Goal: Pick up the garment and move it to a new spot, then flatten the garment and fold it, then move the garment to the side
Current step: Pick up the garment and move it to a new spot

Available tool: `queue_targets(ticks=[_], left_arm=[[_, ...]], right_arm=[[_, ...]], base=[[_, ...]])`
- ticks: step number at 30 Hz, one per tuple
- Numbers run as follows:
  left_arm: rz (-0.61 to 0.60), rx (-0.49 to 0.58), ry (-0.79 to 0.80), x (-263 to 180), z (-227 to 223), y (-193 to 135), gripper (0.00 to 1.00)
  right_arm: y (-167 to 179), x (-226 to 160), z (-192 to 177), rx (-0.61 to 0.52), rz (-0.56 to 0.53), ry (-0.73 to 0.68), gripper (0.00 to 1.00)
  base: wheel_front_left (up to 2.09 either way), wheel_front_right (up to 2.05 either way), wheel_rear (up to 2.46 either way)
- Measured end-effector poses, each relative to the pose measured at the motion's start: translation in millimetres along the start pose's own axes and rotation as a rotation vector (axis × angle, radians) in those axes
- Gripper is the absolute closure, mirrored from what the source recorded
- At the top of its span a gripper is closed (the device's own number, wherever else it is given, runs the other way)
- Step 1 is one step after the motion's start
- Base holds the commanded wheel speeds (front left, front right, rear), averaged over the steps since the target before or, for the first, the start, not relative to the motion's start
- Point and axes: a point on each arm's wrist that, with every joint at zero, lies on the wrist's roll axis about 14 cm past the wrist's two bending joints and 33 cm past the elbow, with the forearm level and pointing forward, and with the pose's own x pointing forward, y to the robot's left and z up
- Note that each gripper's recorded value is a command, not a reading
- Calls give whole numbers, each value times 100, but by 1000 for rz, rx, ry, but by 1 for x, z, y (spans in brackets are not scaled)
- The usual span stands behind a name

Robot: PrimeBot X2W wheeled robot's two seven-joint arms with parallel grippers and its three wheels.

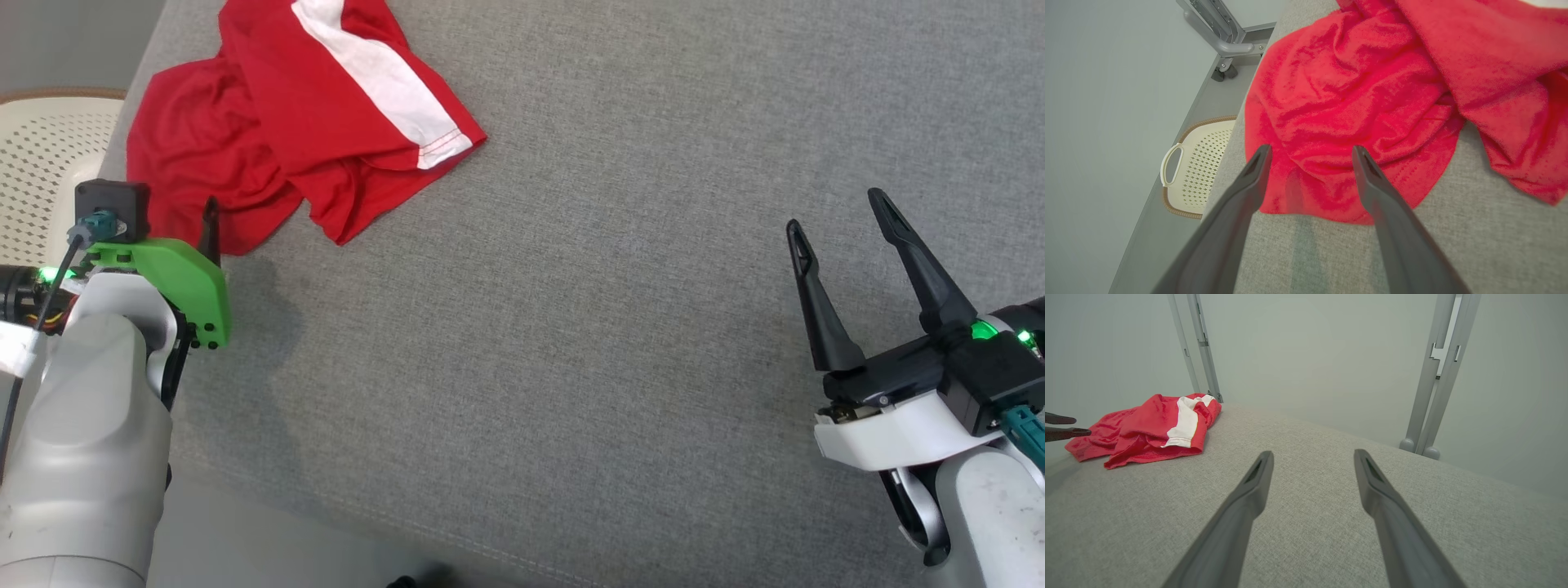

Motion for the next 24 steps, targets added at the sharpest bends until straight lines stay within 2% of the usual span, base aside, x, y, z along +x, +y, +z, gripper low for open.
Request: queue_targets(ticks=[6, 12, 13, 14, 18, 24], left_arm=[[-11, 46, 154, 21, -24, -2, 0], [-15, 27, 223, 30, -35, -6, 0], [-13, 17, 229, 31, -37, -6, 63], [-15, 15, 234, 31, -38, -7, 100], [-34, 3, 216, 31, -35, -15, 100], [-13, 13, 80, 28, -1, 3, 100]], right_arm=[[-10, -5, -15, 0, -18, 35, 0], [-17, -11, -22, -3, -39, 57, 0], [-18, -11, -23, -3, -42, 59, 0], [-18, -12, -23, -4, -43, 60, 0], [-17, -11, -20, 1, -47, 51, 0], [-11, -9, -12, 14, -45, 30, 0]], base=[[0, 0, 0], [0, 0, 0], [0, 0, 0], [0, 0, 0], [0, 0, 0], [0, 0, 0]])
